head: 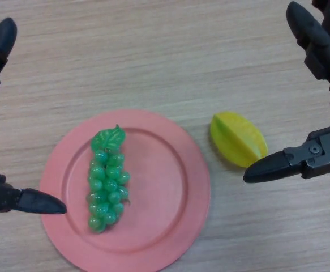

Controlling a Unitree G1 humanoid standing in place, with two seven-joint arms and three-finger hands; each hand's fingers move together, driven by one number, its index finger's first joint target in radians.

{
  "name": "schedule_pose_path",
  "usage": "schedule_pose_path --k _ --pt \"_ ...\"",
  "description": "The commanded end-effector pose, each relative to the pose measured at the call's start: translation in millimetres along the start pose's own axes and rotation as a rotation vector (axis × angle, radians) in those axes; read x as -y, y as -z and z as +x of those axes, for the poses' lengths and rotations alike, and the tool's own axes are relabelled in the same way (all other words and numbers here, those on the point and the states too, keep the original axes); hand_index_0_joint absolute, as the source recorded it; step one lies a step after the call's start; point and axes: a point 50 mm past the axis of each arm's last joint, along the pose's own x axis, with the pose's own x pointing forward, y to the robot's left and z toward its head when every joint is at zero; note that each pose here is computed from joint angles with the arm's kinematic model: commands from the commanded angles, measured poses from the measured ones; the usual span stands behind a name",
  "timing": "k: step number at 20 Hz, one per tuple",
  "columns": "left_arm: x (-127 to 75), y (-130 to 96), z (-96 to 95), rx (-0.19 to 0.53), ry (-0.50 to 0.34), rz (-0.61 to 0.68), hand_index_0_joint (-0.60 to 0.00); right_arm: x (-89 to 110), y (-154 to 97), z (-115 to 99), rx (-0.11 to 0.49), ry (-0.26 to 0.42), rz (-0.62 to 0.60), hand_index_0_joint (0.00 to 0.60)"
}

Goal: Pick up the green grapes and place it on the plate

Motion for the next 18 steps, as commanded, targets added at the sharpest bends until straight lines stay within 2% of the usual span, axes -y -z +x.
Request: schedule_pose_path --k 1,2,4,8,14,18 --pt "-8.8 -25.5 0.8 0.122 -0.044 0.071 0.000 5.0 -27.7 -4.1 0.198 0.052 -0.041 0.000" --pt "-14.9 -25.1 5.1 0.111 -0.084 0.103 0.000 3.8 -28.6 -3.8 0.207 0.055 -0.030 0.000" --pt "-18.3 -26.5 7.0 0.100 -0.112 0.142 0.000 0.9 -28.2 -3.9 0.209 0.051 -0.017 0.000" --pt "-14.7 -32.2 3.5 0.078 -0.125 0.049 0.000 1.0 -29.1 -6.4 0.214 0.038 -0.008 0.000" --pt "-8.0 -38.5 7.5 0.080 -0.069 0.129 0.000 1.1 -31.9 -8.1 0.208 0.026 0.008 0.000" --pt "-6.1 -40.0 7.8 0.091 -0.064 0.161 0.000 2.0 -33.7 -11.3 0.221 0.017 0.010 0.000"
